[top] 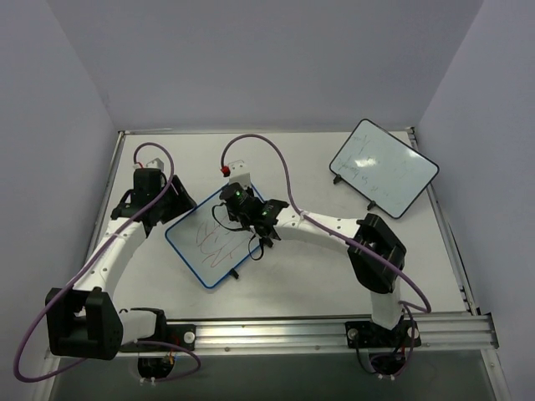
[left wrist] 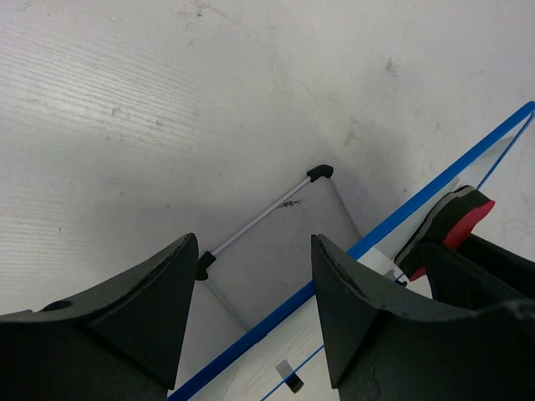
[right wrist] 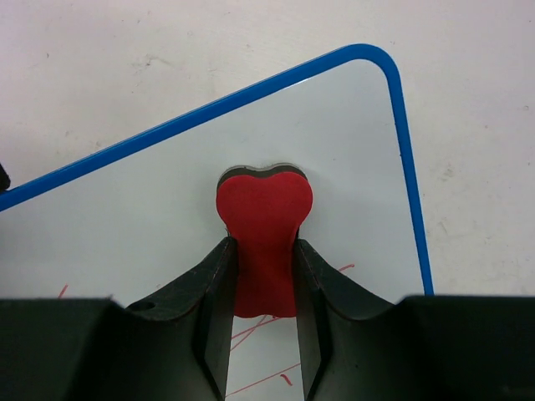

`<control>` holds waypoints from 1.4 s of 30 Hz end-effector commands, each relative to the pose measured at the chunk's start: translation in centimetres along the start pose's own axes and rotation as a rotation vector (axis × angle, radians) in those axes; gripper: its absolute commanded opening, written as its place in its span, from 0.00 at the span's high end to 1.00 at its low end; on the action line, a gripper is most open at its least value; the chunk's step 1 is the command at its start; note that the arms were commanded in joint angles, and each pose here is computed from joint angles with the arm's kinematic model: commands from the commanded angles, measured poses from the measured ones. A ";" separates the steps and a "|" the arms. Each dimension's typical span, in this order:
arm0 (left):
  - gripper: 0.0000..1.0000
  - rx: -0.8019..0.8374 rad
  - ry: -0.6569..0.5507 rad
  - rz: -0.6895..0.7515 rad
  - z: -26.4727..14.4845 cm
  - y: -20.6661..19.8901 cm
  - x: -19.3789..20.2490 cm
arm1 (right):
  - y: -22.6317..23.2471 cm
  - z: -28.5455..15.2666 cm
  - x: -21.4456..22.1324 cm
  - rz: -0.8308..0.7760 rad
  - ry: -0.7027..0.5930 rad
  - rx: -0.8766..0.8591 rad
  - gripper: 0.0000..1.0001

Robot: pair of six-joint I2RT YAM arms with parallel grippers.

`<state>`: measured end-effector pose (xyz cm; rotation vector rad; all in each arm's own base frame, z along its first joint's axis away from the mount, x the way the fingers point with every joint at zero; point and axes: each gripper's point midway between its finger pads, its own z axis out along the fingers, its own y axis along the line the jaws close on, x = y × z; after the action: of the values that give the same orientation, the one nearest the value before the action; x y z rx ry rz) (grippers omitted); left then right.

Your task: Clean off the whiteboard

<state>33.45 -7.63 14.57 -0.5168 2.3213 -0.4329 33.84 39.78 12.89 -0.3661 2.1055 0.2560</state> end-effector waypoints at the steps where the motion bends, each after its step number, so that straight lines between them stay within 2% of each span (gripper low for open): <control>1: 0.35 0.060 -0.049 0.026 -0.9 -1.6 -1.3 | -1.4 -1.1 -0.9 -0.003 -0.016 0.046 0.94; 8: 0.35 0.065 -0.048 0.025 -0.9 -1.7 -1.3 | 2.4 -2.2 0.1 -0.041 -0.019 -0.010 0.94; 16: 0.35 0.069 -0.051 0.029 -1.1 -1.8 -1.4 | 8.9 -4.3 3.2 -0.101 0.001 -0.110 0.95; 22: 0.35 0.071 -0.045 0.028 -1.0 -1.9 -1.1 | 11.9 -5.0 4.9 -0.146 0.015 -0.141 0.95; 28: 0.35 0.070 -0.047 0.031 -1.1 -1.9 -1.1 | 10.8 -4.4 5.2 -0.151 0.025 -0.100 0.95; 42: 0.35 0.075 -0.050 0.034 -1.3 -2.0 -1.1 | 2.5 -2.6 2.4 -0.081 0.015 0.051 0.95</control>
<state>33.54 -7.90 15.16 -0.5014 2.3020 -0.4467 27.33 44.84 11.66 -0.5138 2.0994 0.2677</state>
